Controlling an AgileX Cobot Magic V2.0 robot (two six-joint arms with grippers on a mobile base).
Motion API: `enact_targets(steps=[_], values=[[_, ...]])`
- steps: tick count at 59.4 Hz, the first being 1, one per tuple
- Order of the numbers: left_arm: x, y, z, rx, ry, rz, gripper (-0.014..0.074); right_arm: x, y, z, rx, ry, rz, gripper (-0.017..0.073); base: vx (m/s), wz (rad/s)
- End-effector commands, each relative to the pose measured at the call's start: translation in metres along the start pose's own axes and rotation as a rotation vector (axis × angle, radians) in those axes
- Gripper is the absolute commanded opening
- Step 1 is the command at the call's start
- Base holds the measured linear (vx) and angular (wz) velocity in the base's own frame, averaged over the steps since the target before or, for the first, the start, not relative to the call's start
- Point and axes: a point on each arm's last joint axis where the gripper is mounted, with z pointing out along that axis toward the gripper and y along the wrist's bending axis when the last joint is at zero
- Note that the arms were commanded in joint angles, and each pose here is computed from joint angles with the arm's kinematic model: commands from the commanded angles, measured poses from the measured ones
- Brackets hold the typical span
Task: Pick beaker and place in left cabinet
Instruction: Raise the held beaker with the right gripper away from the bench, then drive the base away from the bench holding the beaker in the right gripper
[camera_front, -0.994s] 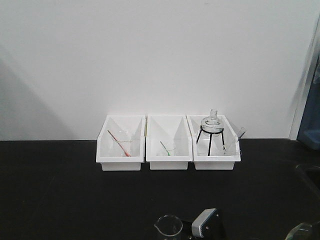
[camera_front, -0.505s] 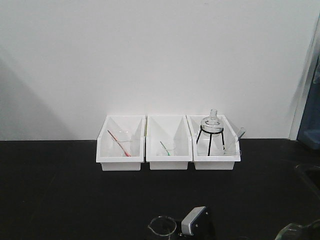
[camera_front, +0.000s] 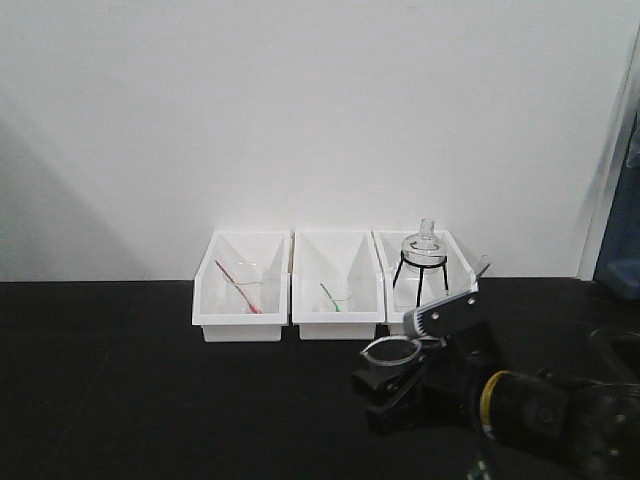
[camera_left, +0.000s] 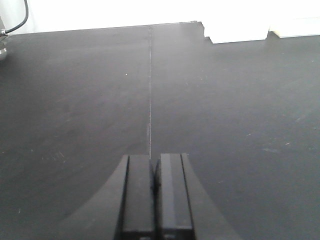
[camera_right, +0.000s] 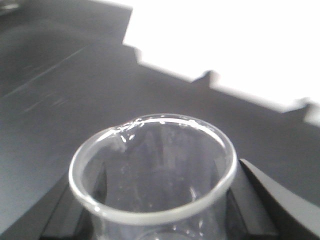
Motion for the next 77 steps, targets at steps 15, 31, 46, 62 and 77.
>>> enact_targets(steps=[15,31,46,62,77], values=[[-0.012,-0.001,-0.003,0.018,-0.099,-0.001,0.0004,-0.017,0.012,-0.149,0.234,-0.208,-0.010,-0.0003,0.00,0.00],[-0.012,-0.001,-0.003,0.018,-0.099,-0.001,0.0004,0.039,0.015,-0.198,0.356,-0.222,0.004,-0.0003,0.00,0.00],[-0.012,-0.001,-0.003,0.018,-0.099,-0.001,0.0004,0.045,0.018,-0.210,0.366,-0.258,-0.014,-0.0003,0.00,0.00],[-0.012,-0.001,-0.003,0.018,-0.099,-0.001,0.0004,0.046,0.018,-0.209,0.366,-0.256,-0.014,-0.0003,0.00,0.01],[-0.012,-0.001,-0.003,0.018,-0.099,-0.001,0.0004,0.046,0.018,-0.209,0.366,-0.256,-0.014,-0.0003,-0.01,0.04]])
